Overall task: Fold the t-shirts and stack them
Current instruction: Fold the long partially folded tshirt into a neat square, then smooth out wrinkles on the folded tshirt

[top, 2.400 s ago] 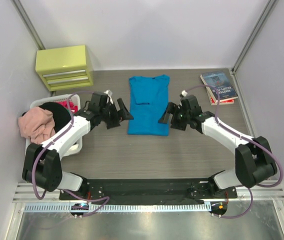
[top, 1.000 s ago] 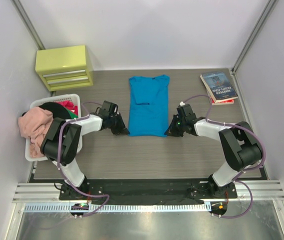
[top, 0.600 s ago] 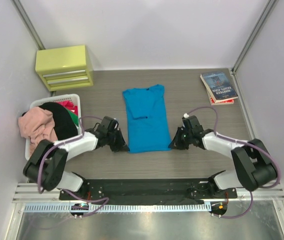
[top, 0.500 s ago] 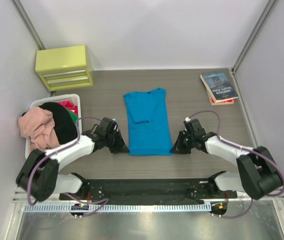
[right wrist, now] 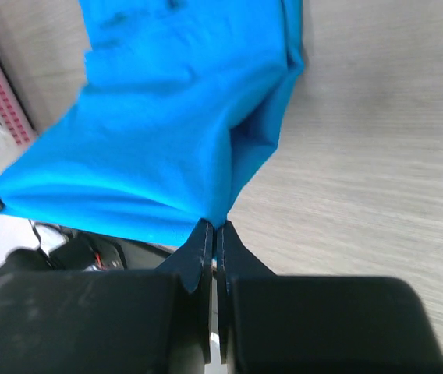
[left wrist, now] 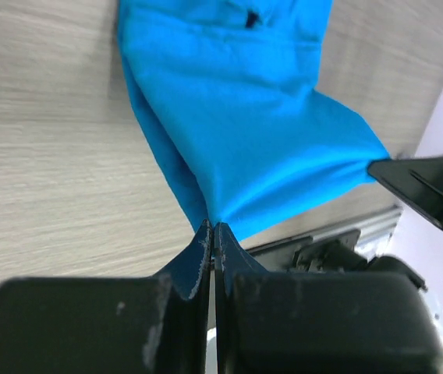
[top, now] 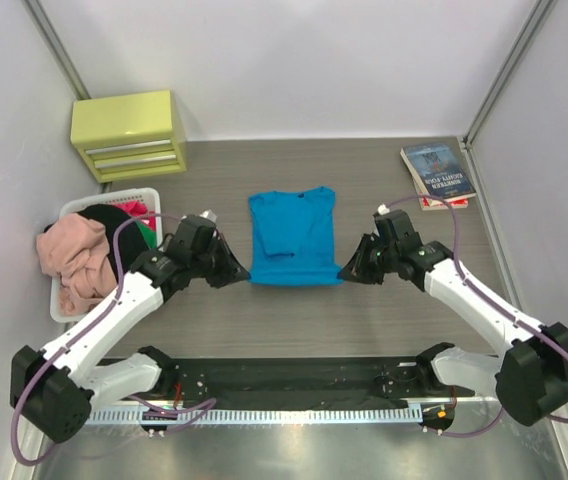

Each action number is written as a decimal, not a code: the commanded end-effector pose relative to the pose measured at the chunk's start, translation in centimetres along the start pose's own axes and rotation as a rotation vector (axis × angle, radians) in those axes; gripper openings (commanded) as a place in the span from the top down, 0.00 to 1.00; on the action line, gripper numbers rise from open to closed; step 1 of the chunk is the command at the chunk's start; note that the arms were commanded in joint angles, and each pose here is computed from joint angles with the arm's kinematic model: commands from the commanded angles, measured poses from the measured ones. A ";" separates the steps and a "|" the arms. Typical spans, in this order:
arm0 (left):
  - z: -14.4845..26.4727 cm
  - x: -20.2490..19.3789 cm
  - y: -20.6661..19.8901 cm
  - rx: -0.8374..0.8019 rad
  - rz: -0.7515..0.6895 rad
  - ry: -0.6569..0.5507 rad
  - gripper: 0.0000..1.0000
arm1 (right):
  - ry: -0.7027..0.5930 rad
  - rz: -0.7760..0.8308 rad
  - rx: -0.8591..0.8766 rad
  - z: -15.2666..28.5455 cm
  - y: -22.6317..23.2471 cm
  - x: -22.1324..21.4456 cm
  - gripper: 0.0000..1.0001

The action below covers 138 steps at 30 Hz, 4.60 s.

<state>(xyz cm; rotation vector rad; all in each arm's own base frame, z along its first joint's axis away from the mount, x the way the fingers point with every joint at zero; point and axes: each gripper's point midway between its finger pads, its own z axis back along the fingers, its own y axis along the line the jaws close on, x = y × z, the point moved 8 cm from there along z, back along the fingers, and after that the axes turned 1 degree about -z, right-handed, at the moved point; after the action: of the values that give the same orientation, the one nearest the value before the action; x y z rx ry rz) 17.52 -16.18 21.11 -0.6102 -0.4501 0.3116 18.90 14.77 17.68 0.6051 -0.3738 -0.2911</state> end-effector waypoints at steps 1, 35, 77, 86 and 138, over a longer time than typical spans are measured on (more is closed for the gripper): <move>-0.3 3.5 -1.2 0.047 -0.006 -0.103 1.00 | -0.093 0.016 -0.078 0.5 1.6 3.1 0.99; -12.5 20.8 -4.4 0.003 0.005 -0.237 1.00 | -0.217 0.093 0.025 -10.8 8.5 23.3 0.99; -19.0 27.2 -4.0 0.007 0.051 -0.283 1.00 | -0.325 0.094 0.108 -14.6 8.3 31.5 0.99; -22.1 28.5 -1.9 0.069 0.079 -0.270 0.87 | -0.316 0.105 0.210 -17.8 8.0 33.6 0.62; -34.2 27.0 -11.2 -0.491 0.176 -0.372 0.51 | -0.260 -0.013 -0.107 -18.6 -2.3 23.3 0.86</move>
<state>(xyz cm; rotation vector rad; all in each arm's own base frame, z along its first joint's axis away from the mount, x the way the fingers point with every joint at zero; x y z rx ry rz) 57.89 -31.19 11.85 -1.1450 -0.7818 0.4564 49.01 14.16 8.65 0.5434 -0.6254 -0.4005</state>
